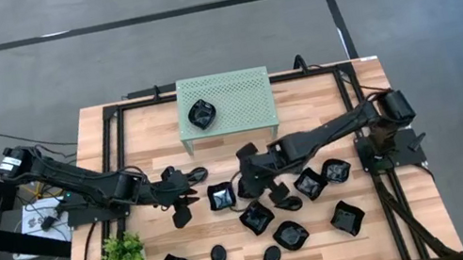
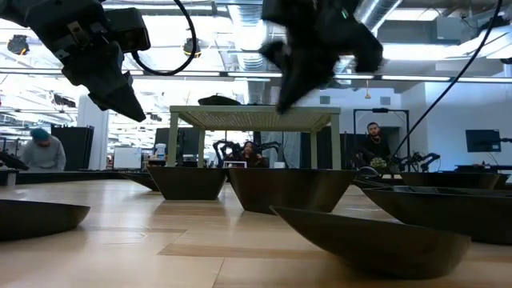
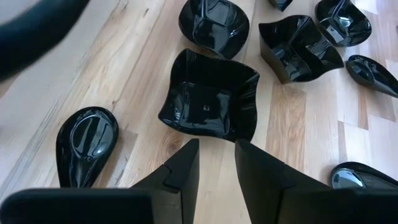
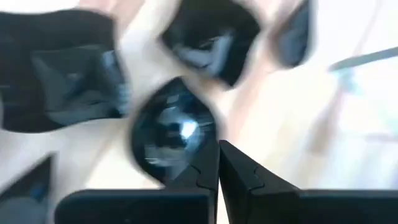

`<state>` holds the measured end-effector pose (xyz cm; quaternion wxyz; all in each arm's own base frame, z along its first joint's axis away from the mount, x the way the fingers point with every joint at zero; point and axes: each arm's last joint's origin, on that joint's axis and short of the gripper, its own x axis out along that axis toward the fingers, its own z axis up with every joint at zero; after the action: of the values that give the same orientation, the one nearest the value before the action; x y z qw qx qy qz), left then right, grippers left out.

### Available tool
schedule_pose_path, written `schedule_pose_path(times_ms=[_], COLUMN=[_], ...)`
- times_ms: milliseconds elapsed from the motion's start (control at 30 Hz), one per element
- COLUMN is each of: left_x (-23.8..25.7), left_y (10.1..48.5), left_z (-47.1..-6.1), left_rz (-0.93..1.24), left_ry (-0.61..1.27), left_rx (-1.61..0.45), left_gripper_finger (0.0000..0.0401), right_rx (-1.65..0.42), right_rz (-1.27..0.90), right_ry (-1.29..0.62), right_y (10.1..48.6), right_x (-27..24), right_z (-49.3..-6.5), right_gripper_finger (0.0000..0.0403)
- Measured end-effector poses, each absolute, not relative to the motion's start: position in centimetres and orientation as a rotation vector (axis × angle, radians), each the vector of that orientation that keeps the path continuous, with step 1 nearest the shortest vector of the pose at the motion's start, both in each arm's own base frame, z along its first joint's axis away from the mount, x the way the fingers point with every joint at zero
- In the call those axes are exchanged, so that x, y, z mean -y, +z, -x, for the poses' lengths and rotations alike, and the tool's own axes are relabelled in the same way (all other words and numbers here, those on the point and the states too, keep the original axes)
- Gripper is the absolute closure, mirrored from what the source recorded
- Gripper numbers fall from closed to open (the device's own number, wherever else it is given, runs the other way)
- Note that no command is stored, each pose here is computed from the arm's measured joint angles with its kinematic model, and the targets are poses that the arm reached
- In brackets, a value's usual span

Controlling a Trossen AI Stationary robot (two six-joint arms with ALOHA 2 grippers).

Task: Pick & Place Mini shaped plates
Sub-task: Stack the leaf-shaped plate on top of the other leaf-shaped plate on the shelf

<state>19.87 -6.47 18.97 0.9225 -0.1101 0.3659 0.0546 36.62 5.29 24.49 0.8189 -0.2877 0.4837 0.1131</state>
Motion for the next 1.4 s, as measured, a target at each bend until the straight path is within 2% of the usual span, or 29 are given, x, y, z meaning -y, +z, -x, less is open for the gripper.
schedule_pose_path(times_ms=[100,167,267,367,533,700,833,933,1100,1400], left_x=[6.5,6.5,6.5,6.5,6.5,6.5,6.5,6.5,6.5,6.5], left_y=[19.0,19.0,19.0,19.0,19.0,19.0,19.0,19.0,19.0,19.0], left_z=[-19.9,-19.9,-19.9,-19.9,-19.9,-19.9,-19.9,-19.9,-19.9,-19.9], left_rz=[0.227,0.227,0.227,0.227,0.227,0.228,0.228,0.228,0.229,0.228], left_ry=[0.112,0.111,0.111,0.111,0.111,0.11,0.11,0.11,0.11,0.11], left_rx=[-0.749,-0.749,-0.749,-0.749,-0.749,-0.746,-0.746,-0.746,-0.746,-0.745], left_gripper_finger=[0.0297,0.0297,0.0297,0.0297,0.0297,0.0297,0.0297,0.0297,0.0297,0.0297], right_rx=[-1.015,-0.962,-1.029,-1.191,-1.31,-1.409,-1.435,-1.436,-1.417,-1.415], right_rz=[0.656,0.584,0.416,0.334,0.344,0.456,0.551,0.587,0.573,0.543], right_ry=[0.235,0.276,0.346,0.346,0.392,0.391,0.353,0.318,0.307,0.409], right_y=[27.2,28.0,26.8,24.6,20.1,16.7,15.4,15.3,15.4,15.5], right_x=[-5.2,-5.0,-5.0,-5.0,-6.4,-7.5,-7.6,-7.5,-7.0,-6.3], right_z=[-36.7,-37.0,-36.9,-36.8,-38.1,-38.5,-38.8,-38.9,-39.2,-39.2], right_gripper_finger=[0.04,0.0399,0.0398,0.0385,0.0332,0.0269,0.0228,0.0215,0.0241,0.0386])
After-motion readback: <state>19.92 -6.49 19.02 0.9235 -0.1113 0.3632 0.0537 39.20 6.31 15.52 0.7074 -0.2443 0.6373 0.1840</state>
